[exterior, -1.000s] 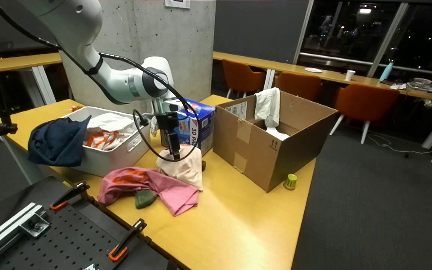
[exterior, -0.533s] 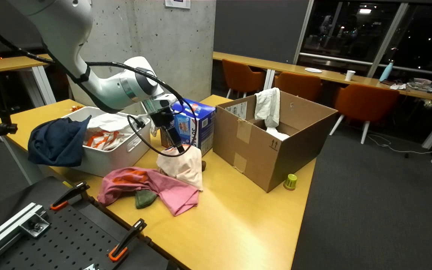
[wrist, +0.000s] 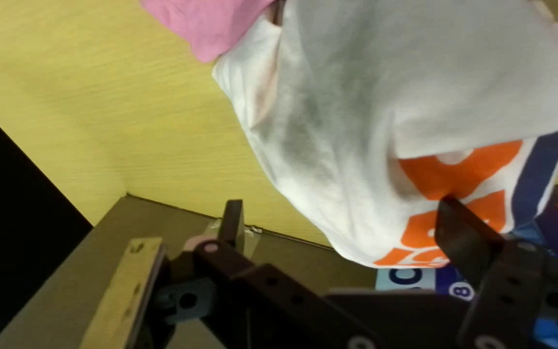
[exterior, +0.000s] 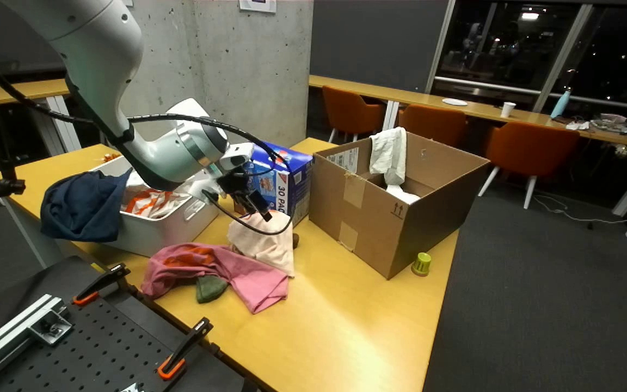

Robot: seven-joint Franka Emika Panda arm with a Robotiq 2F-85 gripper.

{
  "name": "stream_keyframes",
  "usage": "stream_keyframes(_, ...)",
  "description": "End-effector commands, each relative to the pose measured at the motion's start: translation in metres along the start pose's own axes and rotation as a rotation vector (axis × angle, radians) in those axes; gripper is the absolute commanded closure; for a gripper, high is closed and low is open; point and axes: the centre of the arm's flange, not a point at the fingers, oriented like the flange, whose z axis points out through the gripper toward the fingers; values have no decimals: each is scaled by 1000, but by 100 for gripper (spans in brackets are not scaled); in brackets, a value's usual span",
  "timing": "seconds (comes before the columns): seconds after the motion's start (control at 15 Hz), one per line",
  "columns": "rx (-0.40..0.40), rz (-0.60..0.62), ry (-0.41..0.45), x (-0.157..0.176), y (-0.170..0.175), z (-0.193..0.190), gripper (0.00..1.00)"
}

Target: Put the shirts over the stuffed toys and put them into the laundry basket

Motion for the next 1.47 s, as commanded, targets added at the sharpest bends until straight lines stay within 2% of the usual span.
stream_keyframes(0.0, 73, -67, 68, -20, -3, 7, 0)
stream_keyframes(0.33, 96, -59, 38, -8, 3, 38, 0)
stream_keyframes(0.6, 76, -101, 20, 29, 2, 68, 0)
stream_keyframes(0.87, 125, -183, -12, 61, -10, 99, 0)
stream_keyframes(1.07, 152, -237, -53, 58, -25, 113, 0)
stream_keyframes(1.33, 171, -279, -88, 31, -38, 127, 0)
stream_keyframes(1.4, 168, -279, -92, 25, -41, 131, 25)
